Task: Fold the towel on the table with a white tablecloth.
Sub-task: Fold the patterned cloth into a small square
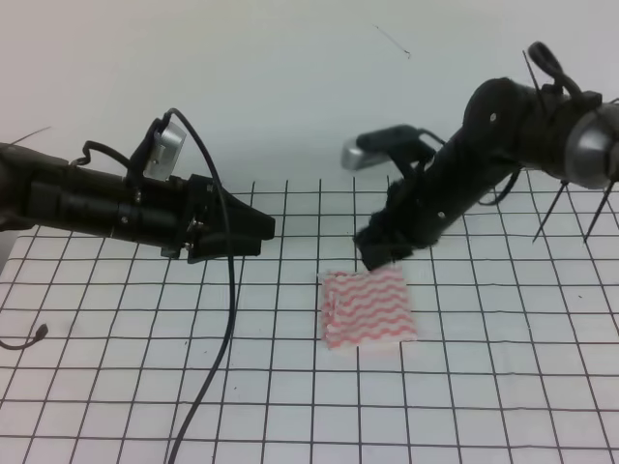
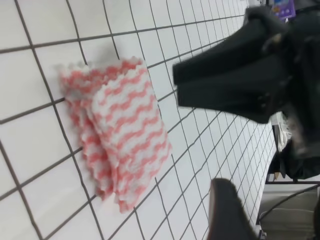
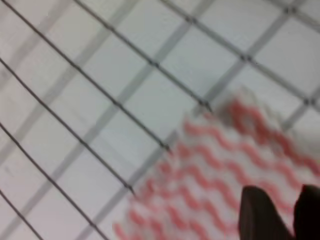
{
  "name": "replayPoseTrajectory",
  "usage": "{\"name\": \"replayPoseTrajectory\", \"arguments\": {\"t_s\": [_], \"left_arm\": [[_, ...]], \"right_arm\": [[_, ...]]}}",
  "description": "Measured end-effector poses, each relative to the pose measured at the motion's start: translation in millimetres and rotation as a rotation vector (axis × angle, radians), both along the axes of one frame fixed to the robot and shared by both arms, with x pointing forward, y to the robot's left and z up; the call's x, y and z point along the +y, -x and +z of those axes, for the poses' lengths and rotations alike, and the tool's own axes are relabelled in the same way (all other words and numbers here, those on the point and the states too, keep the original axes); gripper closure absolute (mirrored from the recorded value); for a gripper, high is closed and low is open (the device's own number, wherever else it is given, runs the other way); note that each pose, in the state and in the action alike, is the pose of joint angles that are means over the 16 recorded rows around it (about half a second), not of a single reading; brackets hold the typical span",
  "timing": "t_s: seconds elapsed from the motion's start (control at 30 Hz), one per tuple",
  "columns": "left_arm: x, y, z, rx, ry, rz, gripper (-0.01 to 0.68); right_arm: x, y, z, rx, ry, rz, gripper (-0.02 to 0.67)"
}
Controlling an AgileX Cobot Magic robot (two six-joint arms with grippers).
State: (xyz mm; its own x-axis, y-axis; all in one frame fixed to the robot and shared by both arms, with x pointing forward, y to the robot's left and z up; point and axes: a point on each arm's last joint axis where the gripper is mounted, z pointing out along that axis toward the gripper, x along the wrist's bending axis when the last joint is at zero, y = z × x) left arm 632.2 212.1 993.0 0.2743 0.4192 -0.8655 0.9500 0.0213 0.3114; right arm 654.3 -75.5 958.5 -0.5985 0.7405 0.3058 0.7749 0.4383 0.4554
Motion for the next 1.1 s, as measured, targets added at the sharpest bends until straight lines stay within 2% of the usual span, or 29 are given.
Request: {"name": "replayPoseTrajectory", "arguments": {"t_s": [0.23, 0.43, 0.9, 1.1], "left_arm": [[0, -1, -1, -0.002, -0.005, 0.007, 0.33], [0, -1, -1, -0.001, -0.004, 0.008, 0.33], [0, 0, 1, 0.0, 0.007, 0.0, 0.33], [0, 0, 1, -0.003, 0.009, 0.0, 0.33]], "right_arm": [[-6, 0, -9, 0.011, 0.093, 0.016, 0.583], [-6, -2, -21, 0.018, 0.107, 0.008, 0.637], [-6, 10, -8, 0.075, 0.133, 0.06, 0.649], [-5, 16, -16, 0.121, 0.166, 0.08, 0.649]]}}
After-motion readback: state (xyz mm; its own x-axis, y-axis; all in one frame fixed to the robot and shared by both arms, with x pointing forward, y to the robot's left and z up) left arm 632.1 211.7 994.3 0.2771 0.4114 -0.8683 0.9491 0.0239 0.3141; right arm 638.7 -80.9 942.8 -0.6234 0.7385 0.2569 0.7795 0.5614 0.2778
